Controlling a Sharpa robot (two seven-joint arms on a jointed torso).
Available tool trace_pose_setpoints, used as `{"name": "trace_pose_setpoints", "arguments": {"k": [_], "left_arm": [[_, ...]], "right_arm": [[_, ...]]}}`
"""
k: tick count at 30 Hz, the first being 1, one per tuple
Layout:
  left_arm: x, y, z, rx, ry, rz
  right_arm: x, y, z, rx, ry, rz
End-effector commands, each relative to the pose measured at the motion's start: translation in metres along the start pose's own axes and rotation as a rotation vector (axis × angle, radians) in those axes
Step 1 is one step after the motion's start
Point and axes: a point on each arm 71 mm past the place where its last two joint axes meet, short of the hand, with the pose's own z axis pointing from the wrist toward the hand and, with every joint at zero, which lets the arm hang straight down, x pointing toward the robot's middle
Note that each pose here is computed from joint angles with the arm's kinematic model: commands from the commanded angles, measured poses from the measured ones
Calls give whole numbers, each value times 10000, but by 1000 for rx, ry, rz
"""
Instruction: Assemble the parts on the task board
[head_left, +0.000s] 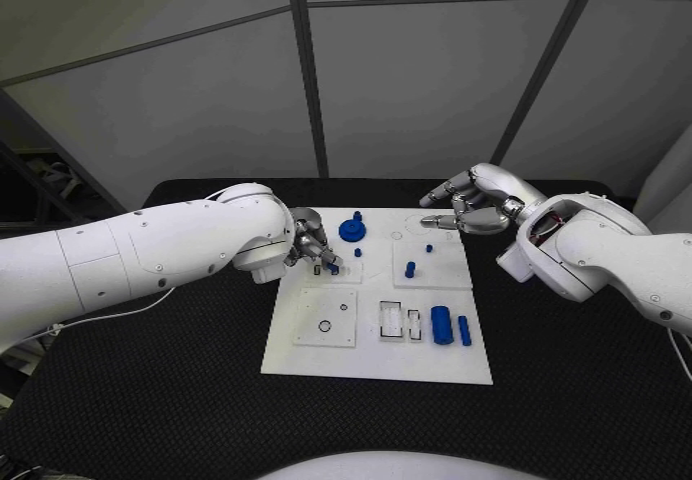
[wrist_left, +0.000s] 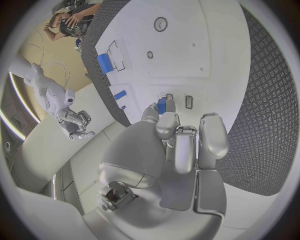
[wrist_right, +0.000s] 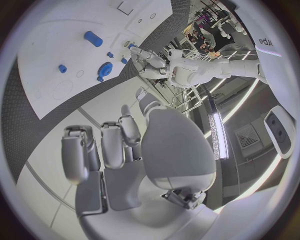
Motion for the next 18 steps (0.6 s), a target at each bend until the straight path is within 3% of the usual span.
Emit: {"name": "trace_pose_setpoints", "arguments": {"k": [1,11,18], "left_arm": [[-12,-6,2,9,-63,-7],[61,-8,44,2,-89,21],[91,-14,51,-5,-77,40]], "right_arm": [[-4,12,3,-5,7,-1],[-3,13,0,-8,10,-8],[0,13,3,-7,13,-10]]}}
